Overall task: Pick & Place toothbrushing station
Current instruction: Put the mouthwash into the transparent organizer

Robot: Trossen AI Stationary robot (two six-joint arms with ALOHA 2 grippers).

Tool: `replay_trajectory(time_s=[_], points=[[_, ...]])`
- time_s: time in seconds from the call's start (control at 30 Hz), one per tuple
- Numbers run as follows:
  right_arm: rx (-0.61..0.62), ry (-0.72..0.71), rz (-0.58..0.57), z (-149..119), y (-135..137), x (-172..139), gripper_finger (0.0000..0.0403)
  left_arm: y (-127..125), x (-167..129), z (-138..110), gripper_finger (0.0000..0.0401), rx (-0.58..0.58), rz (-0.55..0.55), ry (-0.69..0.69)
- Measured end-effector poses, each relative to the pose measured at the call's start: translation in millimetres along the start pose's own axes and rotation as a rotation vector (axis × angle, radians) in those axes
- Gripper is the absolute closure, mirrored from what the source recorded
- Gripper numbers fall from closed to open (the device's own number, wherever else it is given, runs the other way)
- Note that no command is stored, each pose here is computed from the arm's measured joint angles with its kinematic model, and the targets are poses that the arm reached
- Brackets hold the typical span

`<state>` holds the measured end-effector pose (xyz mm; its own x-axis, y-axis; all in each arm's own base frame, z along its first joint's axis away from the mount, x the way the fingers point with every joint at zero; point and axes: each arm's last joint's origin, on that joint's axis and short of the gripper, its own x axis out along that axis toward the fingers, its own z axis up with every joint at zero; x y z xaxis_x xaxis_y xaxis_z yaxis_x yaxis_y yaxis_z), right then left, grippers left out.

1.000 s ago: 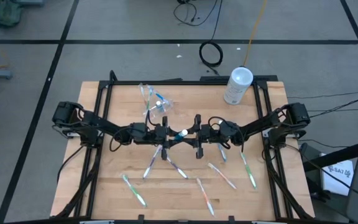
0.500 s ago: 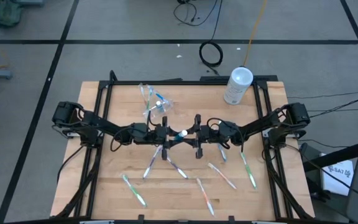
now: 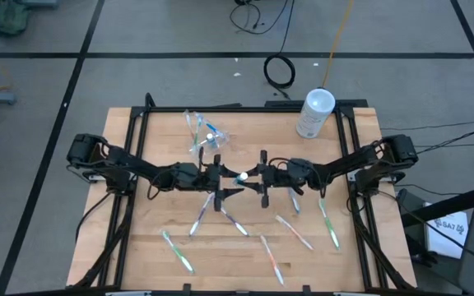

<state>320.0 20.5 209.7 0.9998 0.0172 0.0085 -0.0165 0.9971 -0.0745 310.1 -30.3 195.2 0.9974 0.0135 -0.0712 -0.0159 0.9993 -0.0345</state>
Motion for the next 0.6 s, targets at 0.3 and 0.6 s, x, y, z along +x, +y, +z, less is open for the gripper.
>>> replay_trajectory(time_s=[0.3, 0.6], points=[[0.017, 0.251, -0.008, 9.1, -8.9, -23.6, 0.0306, 1.3, -8.5, 7.3, 0.0176, -0.005, 0.014, 0.060], [0.014, 0.355, -0.007, -0.1, -10.3, -26.9, 0.0299, 0.9, -8.7, 8.0, 0.0176, -0.042, 0.002, 0.057]])
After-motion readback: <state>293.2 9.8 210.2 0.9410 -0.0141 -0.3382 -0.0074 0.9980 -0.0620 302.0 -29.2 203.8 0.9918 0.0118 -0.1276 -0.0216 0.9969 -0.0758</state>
